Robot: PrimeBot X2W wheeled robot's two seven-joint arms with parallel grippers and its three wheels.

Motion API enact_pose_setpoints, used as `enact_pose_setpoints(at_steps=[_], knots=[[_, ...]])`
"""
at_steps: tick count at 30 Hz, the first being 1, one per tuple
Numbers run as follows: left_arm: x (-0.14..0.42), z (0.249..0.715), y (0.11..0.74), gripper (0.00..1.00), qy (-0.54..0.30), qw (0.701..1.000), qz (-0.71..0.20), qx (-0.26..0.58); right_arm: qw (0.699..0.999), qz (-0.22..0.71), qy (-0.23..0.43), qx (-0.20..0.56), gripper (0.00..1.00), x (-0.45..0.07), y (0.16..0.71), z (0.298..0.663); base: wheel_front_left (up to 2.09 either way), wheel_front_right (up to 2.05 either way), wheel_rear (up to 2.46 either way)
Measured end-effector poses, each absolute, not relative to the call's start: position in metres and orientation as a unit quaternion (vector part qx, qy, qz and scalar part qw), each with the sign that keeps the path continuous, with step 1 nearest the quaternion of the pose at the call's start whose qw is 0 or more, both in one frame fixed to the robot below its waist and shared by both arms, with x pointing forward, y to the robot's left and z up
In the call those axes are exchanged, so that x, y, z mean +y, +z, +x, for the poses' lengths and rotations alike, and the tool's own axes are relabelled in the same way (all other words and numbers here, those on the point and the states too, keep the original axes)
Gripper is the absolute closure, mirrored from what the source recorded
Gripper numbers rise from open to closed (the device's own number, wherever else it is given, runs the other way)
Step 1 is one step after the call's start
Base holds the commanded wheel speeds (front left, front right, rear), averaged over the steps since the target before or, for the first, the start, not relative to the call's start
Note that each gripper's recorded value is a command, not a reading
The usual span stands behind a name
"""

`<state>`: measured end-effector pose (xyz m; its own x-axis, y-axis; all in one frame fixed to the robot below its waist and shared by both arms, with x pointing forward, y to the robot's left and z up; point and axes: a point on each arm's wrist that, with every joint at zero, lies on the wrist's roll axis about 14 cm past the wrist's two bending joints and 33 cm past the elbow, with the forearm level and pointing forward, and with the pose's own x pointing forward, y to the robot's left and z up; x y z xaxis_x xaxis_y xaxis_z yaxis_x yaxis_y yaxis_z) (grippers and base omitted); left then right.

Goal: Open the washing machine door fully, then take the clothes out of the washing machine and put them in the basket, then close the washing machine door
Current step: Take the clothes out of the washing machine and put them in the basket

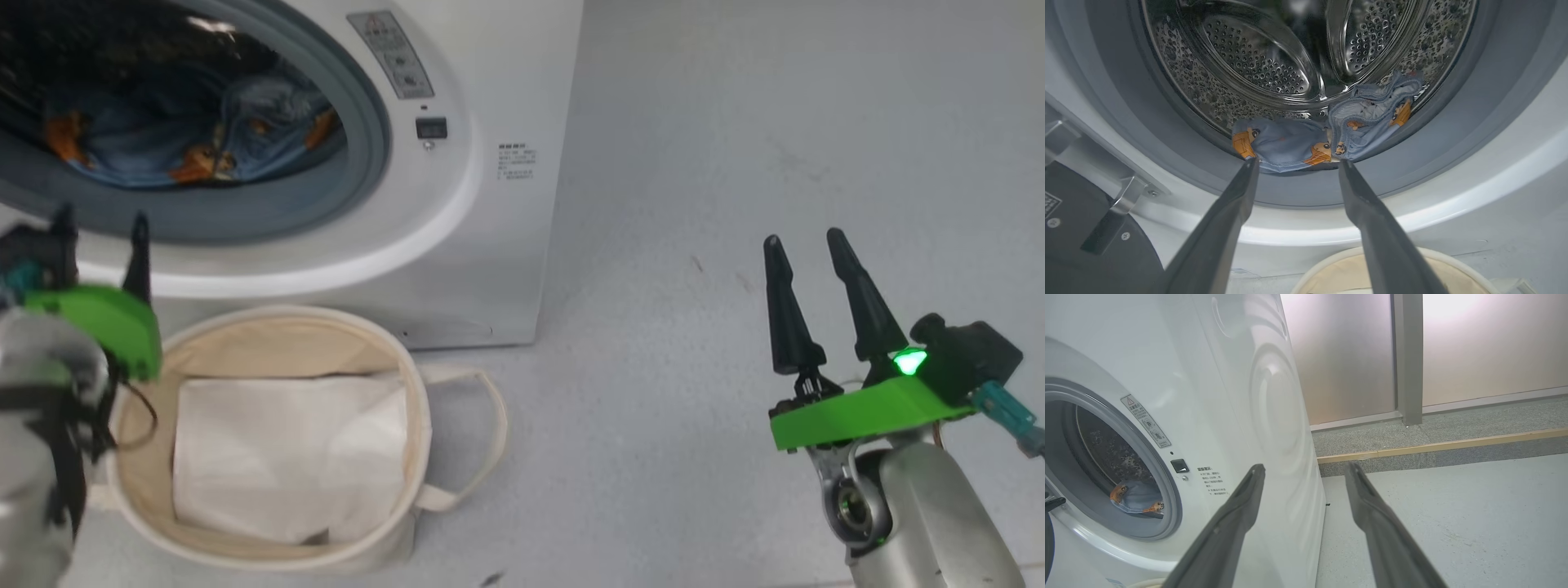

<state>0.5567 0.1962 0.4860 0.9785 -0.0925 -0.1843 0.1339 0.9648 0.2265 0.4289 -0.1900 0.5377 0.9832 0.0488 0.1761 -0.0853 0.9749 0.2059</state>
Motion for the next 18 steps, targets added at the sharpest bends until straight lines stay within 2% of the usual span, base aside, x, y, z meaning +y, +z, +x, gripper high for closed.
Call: enact_pose_setpoints(at_steps=[7,18], knots=[[0.208,0.606,0.473,0.00,-0.009,0.975,0.162,0.149,0.992,0.103,0.029,-0.071,0.00,-0.194,0.522,0.451,0.00,0.00,0.00],[0.204,0.670,0.451,0.00,0.038,0.963,0.190,0.189,0.994,0.096,0.021,-0.040,0.00,-0.199,0.482,0.484,0.00,0.00,0.00]])
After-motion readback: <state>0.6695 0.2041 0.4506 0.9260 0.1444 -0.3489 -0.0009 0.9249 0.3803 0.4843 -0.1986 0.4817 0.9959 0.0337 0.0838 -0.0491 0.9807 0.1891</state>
